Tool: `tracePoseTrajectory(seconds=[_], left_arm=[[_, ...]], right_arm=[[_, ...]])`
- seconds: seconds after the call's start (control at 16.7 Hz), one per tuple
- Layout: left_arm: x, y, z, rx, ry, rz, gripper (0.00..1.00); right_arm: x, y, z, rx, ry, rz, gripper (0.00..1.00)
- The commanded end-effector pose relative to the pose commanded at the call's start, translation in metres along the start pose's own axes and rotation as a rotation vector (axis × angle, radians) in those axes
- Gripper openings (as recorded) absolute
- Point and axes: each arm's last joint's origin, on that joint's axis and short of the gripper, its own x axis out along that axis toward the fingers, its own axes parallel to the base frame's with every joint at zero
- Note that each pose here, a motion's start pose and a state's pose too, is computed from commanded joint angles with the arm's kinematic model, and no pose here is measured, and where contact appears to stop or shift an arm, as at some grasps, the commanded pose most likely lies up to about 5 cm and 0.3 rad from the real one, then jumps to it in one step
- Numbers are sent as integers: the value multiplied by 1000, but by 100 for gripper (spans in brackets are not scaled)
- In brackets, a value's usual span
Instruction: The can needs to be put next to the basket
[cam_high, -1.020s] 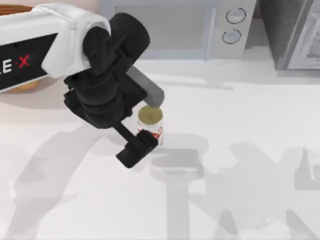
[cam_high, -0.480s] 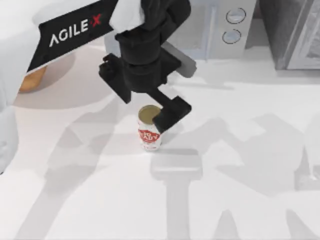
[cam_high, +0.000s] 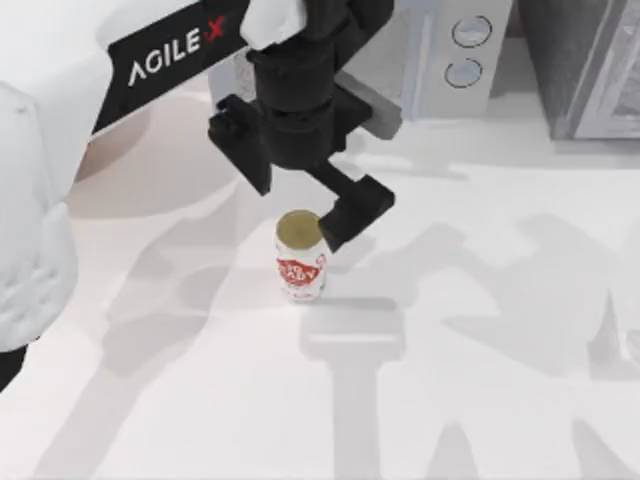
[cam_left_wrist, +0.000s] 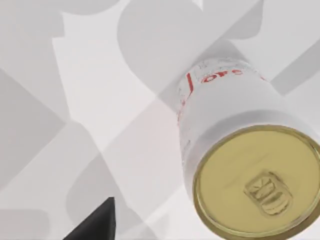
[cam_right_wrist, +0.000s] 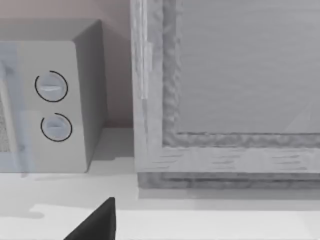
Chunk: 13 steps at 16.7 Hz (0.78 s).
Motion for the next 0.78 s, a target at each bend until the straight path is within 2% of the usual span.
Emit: tracePoseTrajectory(seconds=[0.3, 0.78], left_arm=[[4, 1, 0, 0, -1, 0, 100], [60, 0, 0, 0, 0, 0, 100]], right_arm=[[0, 0, 0, 0, 0, 0, 100], [0, 0, 0, 0, 0, 0, 100]])
